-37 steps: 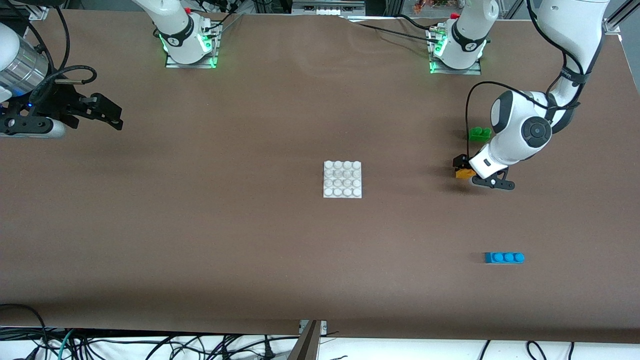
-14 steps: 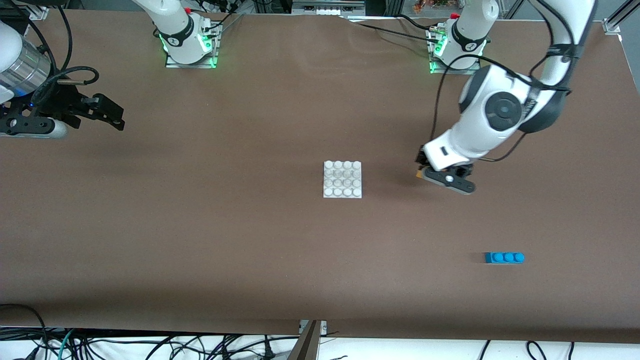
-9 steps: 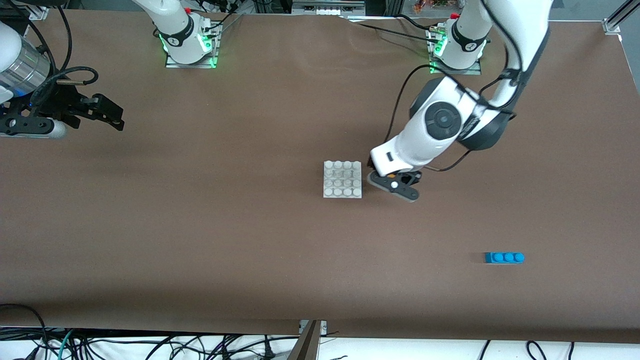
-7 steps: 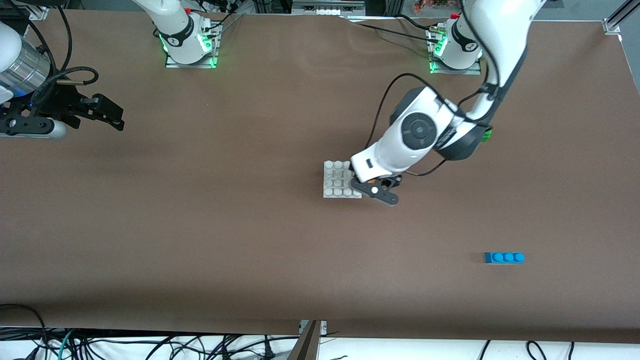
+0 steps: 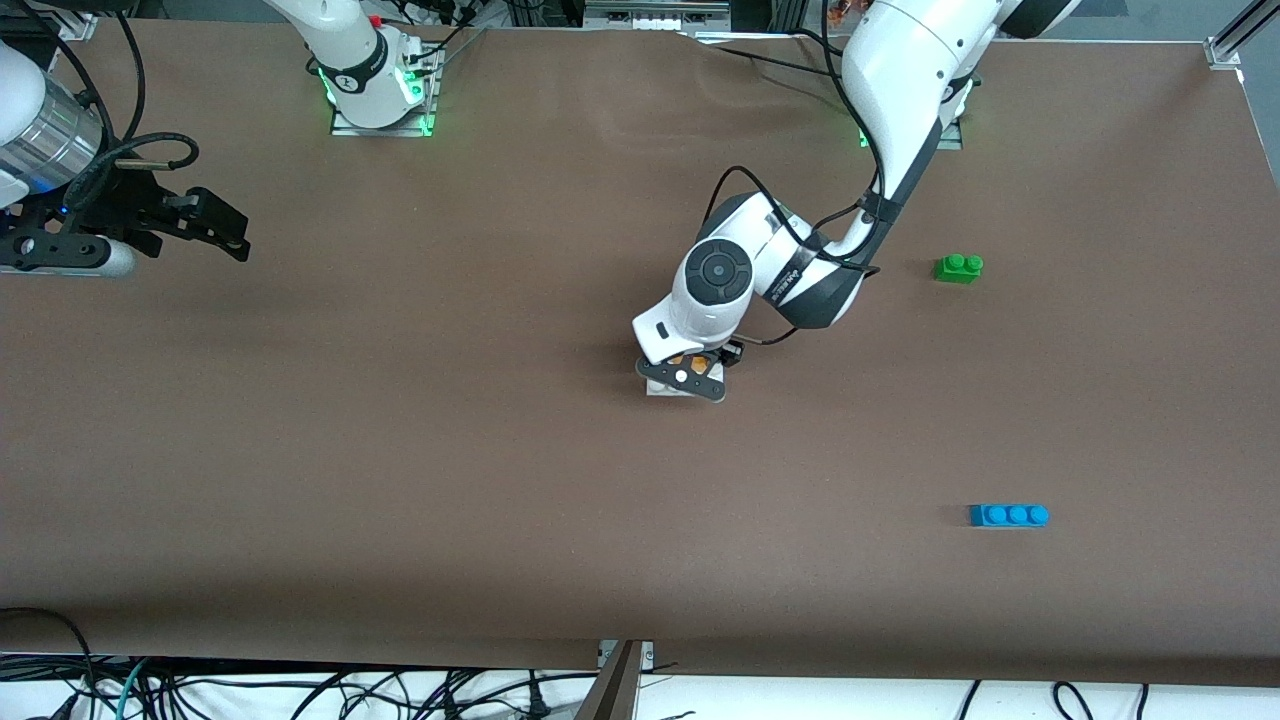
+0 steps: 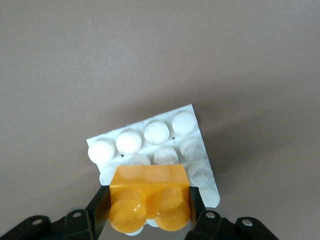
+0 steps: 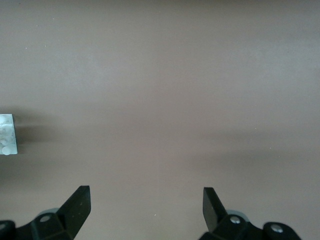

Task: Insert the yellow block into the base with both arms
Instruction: 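Carry the yellow block with the left gripper over the white plate, then press the yellow block down onto the plate studs with the left gripper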

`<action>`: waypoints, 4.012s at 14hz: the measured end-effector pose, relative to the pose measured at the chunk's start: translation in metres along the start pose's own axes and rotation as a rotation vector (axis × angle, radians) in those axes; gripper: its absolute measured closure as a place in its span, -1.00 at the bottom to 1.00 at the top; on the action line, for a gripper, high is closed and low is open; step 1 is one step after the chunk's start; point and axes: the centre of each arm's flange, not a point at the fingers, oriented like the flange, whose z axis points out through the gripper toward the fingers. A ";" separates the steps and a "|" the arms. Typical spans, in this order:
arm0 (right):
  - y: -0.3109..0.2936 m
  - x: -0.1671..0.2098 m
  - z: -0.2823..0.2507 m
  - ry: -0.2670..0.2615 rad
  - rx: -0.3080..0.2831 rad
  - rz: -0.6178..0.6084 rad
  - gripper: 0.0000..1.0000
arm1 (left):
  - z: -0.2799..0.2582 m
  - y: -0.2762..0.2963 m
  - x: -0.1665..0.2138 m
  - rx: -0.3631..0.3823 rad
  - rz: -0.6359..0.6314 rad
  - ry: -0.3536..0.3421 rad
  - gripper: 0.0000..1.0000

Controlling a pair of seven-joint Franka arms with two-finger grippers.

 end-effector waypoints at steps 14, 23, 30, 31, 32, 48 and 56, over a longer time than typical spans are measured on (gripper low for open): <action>-0.009 -0.002 0.000 0.001 0.000 -0.017 -0.99 | 0.025 0.019 -0.015 0.027 -0.100 -0.054 -0.34; -0.009 -0.002 0.000 0.001 0.000 -0.016 -0.99 | 0.024 0.012 -0.011 0.033 -0.140 -0.049 -0.34; -0.008 -0.001 0.000 0.001 0.000 -0.014 -0.99 | 0.027 0.014 -0.011 0.029 -0.142 -0.043 -0.34; -0.008 -0.001 0.000 0.001 0.000 -0.014 -0.99 | 0.030 0.014 -0.011 0.029 -0.144 -0.045 -0.34; -0.008 -0.001 0.000 0.001 0.000 -0.014 -0.99 | 0.030 0.014 -0.011 0.030 -0.148 -0.045 -0.34; -0.008 -0.001 0.000 0.001 0.000 -0.014 -0.99 | 0.054 0.011 -0.012 0.041 -0.187 -0.077 -0.85; -0.008 -0.001 0.000 0.002 0.000 -0.014 -0.99 | 0.008 -0.002 0.001 0.040 -0.217 -0.081 -1.00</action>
